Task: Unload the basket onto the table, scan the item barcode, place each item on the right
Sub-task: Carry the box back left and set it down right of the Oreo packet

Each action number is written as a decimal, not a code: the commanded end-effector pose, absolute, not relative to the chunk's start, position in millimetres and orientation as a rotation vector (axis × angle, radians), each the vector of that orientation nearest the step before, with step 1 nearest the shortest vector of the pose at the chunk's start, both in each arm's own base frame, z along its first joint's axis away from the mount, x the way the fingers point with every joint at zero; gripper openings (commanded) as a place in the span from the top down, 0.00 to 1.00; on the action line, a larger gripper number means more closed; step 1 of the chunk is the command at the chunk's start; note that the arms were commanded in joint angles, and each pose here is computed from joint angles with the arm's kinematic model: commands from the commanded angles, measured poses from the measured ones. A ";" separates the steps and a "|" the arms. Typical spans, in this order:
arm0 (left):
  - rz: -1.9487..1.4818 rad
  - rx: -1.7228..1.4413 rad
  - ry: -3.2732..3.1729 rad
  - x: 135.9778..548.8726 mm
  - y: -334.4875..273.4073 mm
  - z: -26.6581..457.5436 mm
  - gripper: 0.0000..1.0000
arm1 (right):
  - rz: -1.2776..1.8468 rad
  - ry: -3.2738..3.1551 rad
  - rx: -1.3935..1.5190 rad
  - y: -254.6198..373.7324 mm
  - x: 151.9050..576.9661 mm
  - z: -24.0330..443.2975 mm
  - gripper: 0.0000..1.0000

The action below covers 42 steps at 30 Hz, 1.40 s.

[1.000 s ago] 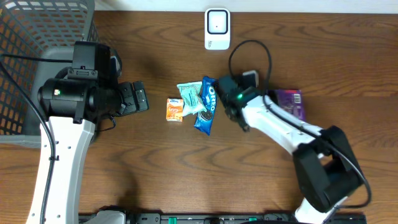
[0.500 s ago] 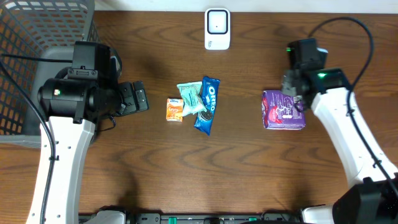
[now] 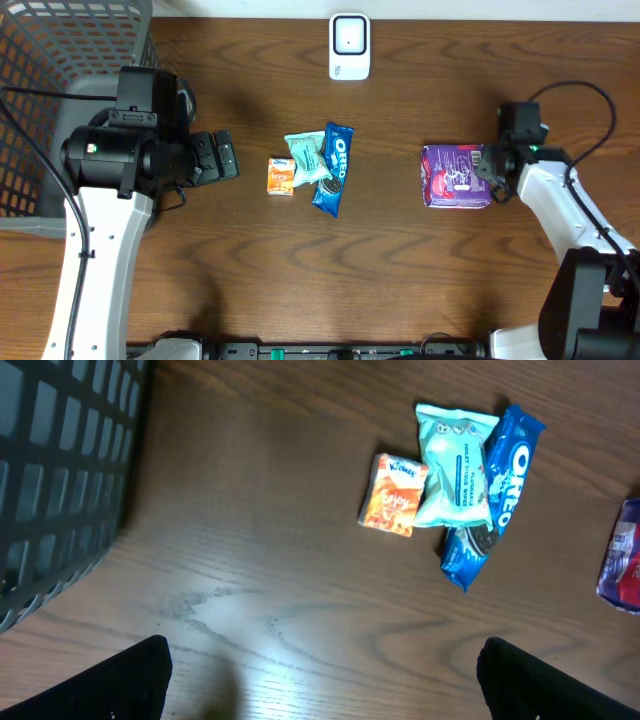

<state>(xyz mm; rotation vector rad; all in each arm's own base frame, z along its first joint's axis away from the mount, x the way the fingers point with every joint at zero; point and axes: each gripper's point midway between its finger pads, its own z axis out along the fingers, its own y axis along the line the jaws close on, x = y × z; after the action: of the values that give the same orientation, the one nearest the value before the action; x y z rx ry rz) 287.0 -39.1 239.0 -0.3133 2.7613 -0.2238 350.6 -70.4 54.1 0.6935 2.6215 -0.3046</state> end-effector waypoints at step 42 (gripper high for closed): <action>-0.206 -0.299 2.742 289.1 -36.3 245.4 0.02 | 0.076 2.681 0.601 -7.5 365.7 53.2 0.99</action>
<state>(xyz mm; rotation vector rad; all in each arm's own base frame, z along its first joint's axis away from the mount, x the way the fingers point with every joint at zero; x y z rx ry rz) 287.1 -39.0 238.9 -0.3132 2.7611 -0.2218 370.5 1.4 62.2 0.5733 2.6774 0.1409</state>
